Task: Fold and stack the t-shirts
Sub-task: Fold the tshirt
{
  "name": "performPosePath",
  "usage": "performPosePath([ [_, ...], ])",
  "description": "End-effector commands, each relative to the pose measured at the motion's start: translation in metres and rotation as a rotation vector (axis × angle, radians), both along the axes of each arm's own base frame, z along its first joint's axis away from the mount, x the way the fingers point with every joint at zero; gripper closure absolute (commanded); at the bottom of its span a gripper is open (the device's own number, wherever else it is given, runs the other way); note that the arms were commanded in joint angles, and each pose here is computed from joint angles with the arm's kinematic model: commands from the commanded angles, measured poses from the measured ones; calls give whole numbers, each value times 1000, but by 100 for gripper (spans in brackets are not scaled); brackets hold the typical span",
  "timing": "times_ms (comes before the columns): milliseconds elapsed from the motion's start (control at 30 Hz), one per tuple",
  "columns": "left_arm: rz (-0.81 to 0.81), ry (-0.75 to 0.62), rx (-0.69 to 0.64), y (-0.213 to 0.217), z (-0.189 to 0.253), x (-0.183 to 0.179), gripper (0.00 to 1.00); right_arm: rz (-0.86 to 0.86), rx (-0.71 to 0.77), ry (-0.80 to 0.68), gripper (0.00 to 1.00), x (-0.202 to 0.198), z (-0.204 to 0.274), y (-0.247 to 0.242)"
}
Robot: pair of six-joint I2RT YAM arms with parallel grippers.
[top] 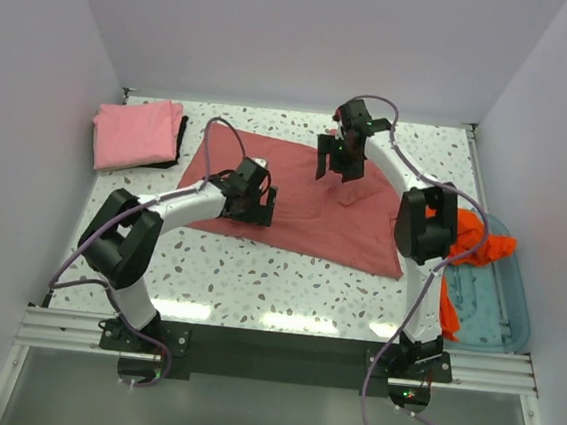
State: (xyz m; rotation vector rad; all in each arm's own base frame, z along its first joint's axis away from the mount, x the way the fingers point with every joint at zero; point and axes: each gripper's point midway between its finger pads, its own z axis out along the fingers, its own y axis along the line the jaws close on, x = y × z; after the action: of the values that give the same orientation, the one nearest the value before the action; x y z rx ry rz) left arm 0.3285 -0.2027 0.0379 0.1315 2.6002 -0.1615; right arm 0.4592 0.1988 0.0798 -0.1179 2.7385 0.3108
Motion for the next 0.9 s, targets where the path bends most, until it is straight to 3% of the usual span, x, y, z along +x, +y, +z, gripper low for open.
performPosePath([
  [0,102,-105,-29,19,46,25,0,-23,51,-67,21,-20,51,-4],
  [167,172,-75,4,59,25,26,0,-45,43,-12,18,-68,42,-20],
  [300,211,-72,18,87,8,27,0,-86,48,77,18,-108,9,-33],
  [600,263,-87,31,116,-21,39,0,-169,48,166,18,-140,-34,-55],
  [867,326,-25,116,141,-46,11,0,-254,8,250,18,-159,-68,-93],
])
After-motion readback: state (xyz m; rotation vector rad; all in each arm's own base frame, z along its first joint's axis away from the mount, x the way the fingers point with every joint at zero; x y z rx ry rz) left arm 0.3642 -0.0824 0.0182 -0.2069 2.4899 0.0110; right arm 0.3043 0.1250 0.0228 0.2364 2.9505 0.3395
